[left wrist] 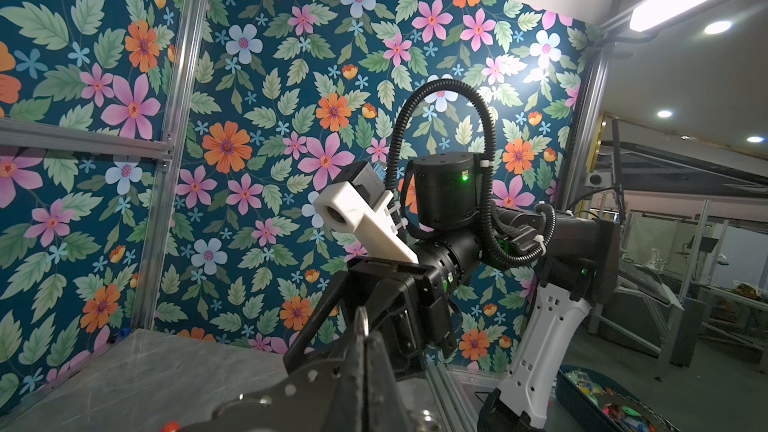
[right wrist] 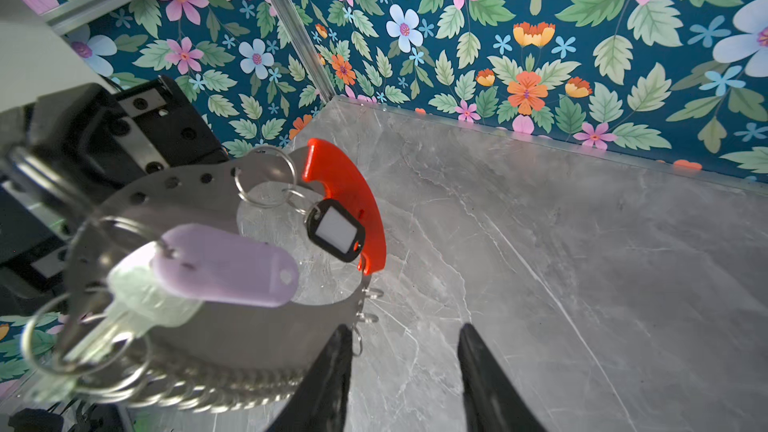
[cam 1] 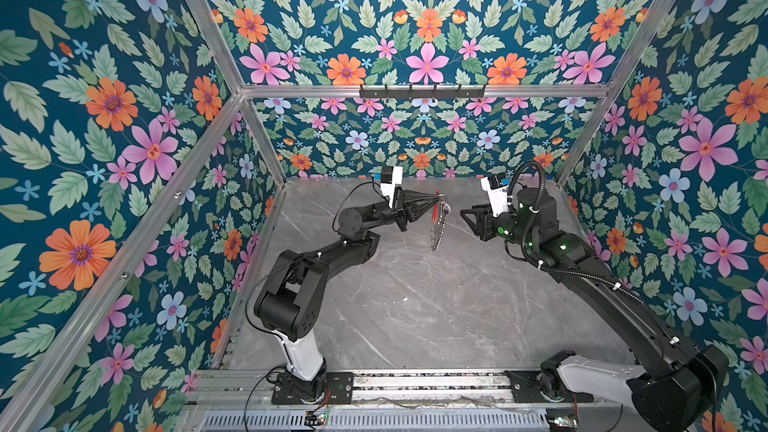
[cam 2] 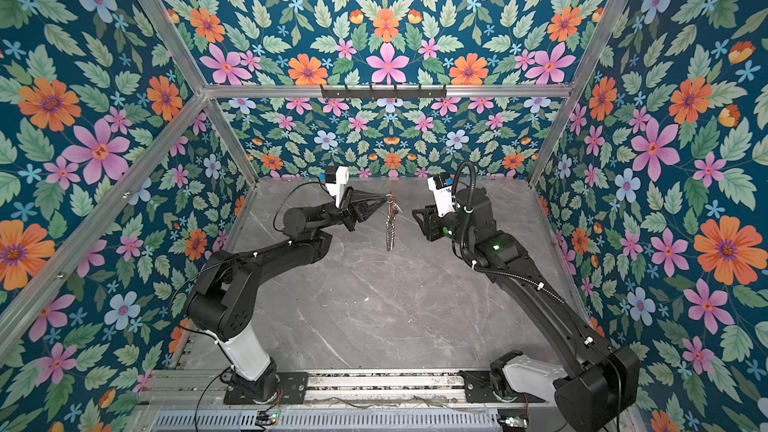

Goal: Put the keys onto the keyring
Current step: 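Lower the keyring plate onto the table with the left gripper while the right gripper withdraws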

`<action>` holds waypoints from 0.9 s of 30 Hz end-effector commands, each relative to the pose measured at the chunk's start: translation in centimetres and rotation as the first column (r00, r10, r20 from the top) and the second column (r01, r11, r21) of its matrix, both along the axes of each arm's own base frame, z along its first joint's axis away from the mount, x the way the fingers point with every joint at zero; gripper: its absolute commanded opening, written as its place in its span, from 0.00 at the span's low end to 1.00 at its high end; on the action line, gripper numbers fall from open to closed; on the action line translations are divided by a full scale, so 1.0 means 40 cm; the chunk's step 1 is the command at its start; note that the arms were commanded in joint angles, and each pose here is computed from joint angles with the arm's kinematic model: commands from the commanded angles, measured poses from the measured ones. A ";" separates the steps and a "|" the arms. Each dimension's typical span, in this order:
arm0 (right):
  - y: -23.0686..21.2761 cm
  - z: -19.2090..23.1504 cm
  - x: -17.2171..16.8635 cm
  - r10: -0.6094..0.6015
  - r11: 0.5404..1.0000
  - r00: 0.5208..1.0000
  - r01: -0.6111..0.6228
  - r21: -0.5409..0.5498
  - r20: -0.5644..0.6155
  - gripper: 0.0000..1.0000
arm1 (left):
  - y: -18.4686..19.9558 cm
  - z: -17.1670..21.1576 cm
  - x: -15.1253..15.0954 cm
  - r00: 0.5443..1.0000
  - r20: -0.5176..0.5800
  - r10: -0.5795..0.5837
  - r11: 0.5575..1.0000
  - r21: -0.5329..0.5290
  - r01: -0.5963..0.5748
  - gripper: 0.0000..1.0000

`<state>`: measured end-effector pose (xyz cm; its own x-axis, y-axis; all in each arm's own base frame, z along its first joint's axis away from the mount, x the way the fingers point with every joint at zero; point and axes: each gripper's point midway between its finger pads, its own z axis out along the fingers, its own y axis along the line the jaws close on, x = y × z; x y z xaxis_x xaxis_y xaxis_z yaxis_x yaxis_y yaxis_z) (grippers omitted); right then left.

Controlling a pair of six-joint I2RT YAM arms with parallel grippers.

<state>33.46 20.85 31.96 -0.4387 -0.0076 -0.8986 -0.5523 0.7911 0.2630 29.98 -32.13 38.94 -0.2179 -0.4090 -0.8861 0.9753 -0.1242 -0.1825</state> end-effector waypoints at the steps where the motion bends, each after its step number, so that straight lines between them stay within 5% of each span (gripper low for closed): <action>1: -0.013 0.010 0.000 -0.035 0.999 0.999 0.035 0.025 0.020 0.43 | 0.006 -0.002 -0.007 0.998 0.060 0.014 1.000 -0.024 -0.013 0.00; 12: -0.181 -0.158 -0.036 -0.321 0.947 0.941 0.322 -0.007 -0.103 0.43 | -0.114 -0.166 0.055 0.999 -0.044 -0.015 0.999 0.036 0.017 0.00; 20: -0.204 -0.211 -0.058 -0.320 0.945 0.928 0.328 0.011 -0.192 0.44 | -0.280 -0.285 0.047 0.993 -0.097 -0.074 0.996 0.035 0.078 0.00; 27: -0.195 -0.249 -0.056 -0.304 0.951 0.924 0.310 -0.012 -0.231 0.44 | -0.231 -0.429 0.029 0.992 -0.124 0.012 0.991 0.137 0.005 0.00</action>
<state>31.33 12.91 22.41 -0.5939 0.1723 -0.7858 -0.2113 0.9091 0.3590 31.57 -42.74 20.91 -0.4416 -0.2345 -0.8660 0.8972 -0.1177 -0.4257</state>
